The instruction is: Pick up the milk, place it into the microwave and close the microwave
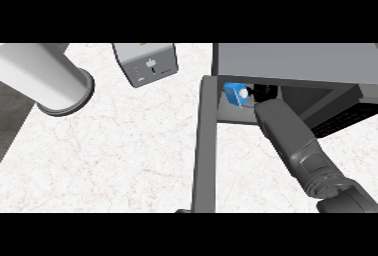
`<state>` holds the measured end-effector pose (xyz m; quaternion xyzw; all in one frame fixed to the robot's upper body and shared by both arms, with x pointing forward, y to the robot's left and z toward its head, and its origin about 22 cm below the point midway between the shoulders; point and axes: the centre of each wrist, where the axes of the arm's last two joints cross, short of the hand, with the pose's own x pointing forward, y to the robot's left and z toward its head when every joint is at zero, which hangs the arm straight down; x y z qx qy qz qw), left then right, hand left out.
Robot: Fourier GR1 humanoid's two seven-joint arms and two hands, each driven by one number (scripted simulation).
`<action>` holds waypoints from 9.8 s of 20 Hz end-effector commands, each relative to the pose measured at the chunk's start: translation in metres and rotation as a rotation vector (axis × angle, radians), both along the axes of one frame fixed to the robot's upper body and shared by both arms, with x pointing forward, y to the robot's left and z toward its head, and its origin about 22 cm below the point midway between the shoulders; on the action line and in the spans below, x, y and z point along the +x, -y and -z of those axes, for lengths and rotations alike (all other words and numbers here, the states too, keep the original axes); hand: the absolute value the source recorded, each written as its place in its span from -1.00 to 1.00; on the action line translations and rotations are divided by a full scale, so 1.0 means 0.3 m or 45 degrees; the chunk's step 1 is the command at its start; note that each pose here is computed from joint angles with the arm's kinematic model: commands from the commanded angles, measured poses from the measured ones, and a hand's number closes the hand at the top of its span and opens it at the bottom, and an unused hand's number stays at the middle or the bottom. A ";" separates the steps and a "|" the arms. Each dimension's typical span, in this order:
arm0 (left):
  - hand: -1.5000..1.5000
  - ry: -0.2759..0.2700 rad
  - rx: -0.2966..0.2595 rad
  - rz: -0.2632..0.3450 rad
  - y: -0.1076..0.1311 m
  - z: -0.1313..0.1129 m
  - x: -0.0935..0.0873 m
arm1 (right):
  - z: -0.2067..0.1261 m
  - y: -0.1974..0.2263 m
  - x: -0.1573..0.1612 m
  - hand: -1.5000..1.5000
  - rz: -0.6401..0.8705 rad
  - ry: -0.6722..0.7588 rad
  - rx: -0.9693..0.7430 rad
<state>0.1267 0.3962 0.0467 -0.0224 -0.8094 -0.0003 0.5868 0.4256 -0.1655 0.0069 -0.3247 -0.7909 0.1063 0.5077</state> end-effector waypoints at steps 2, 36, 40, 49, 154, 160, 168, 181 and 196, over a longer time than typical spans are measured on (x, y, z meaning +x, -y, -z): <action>-1.00 0.017 0.009 0.009 0.008 0.003 0.009 | -0.011 0.081 0.010 1.00 0.172 0.026 -0.046; -1.00 -0.013 0.014 0.093 0.036 0.034 0.162 | 0.030 0.159 -0.014 -1.00 0.323 -0.035 -0.196; -1.00 -0.006 0.040 0.089 0.030 0.027 0.181 | -0.004 0.176 0.005 -1.00 0.287 -0.050 -0.209; -1.00 -0.009 0.019 0.067 0.001 0.053 0.171 | 0.042 0.118 -0.019 -1.00 0.240 -0.074 -0.203; 1.00 -0.012 0.338 0.825 1.339 0.024 0.608 | -0.287 0.446 -0.823 -1.00 -1.004 0.147 0.638; 1.00 0.015 0.322 0.763 1.355 -0.029 0.665 | -0.335 0.435 -0.820 -1.00 -1.075 0.158 0.657; 1.00 0.012 0.317 0.688 1.375 -0.111 0.737 | -0.375 0.432 -0.801 -1.00 -1.147 0.138 0.653; 1.00 0.006 0.287 0.565 1.378 -0.131 0.764 | -0.452 0.460 -0.787 -1.00 -1.184 0.109 0.582; 1.00 0.021 0.271 0.492 1.384 -0.114 0.748 | -0.531 0.519 -0.762 -1.00 -1.166 0.107 0.507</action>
